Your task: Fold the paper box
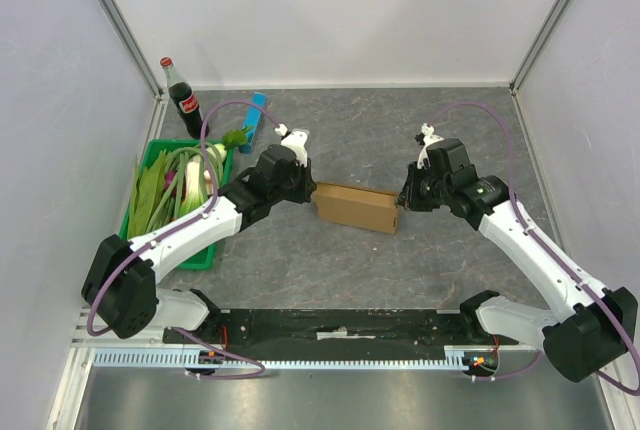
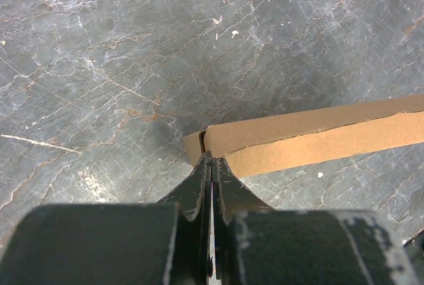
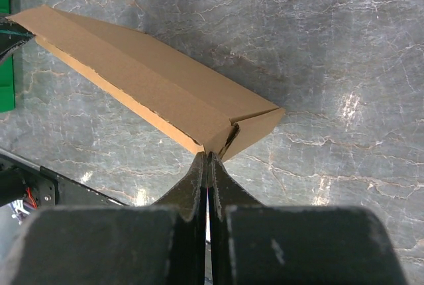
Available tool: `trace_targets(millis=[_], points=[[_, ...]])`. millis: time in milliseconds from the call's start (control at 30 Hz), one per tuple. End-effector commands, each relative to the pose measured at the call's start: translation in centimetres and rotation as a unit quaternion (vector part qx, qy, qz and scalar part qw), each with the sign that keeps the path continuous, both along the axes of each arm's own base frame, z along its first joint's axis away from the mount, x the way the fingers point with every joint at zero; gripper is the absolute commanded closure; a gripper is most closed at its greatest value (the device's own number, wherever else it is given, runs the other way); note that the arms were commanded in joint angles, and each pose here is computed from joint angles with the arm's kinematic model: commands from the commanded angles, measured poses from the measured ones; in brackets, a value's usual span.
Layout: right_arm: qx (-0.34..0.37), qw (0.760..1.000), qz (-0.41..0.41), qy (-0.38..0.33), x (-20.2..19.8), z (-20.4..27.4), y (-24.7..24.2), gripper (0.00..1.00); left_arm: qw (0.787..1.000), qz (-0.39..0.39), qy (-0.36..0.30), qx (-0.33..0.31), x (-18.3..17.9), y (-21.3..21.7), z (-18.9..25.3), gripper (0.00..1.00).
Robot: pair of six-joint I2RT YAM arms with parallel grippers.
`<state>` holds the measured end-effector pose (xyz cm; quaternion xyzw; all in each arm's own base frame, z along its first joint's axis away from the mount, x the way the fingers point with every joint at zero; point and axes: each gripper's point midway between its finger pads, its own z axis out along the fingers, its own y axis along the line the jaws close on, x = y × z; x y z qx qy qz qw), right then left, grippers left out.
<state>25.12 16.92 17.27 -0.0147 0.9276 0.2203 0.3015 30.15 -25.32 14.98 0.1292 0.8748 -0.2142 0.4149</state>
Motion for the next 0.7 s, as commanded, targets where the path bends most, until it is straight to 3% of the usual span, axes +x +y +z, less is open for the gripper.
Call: trace_targets(millis=[0,267,400,500,667], points=[[0.048,0.999,0.011,-0.014,0.3,0.9,1.3,1.0,0.997,-0.017,0.061,0.036,-2.3,0.4,-3.5,0.98],[0.007,1.0,0.027,0.001,-0.7,-2.2,0.1,1.0,0.998,-0.012,0.061,0.022,-2.6,0.0,-3.4,0.98],[0.035,0.998,0.045,-0.008,-1.5,-2.3,0.8,0.99,0.999,-0.004,0.044,-0.001,-2.9,-0.2,-2.8,0.98],[0.047,0.998,0.045,-0.016,-1.6,-2.4,1.0,0.89,0.999,0.006,0.039,-0.002,-3.1,0.1,-3.2,0.98],[0.054,0.997,0.038,-0.037,-1.6,-0.8,0.8,0.57,0.999,0.015,0.033,0.005,-3.2,0.5,-3.8,0.98]])
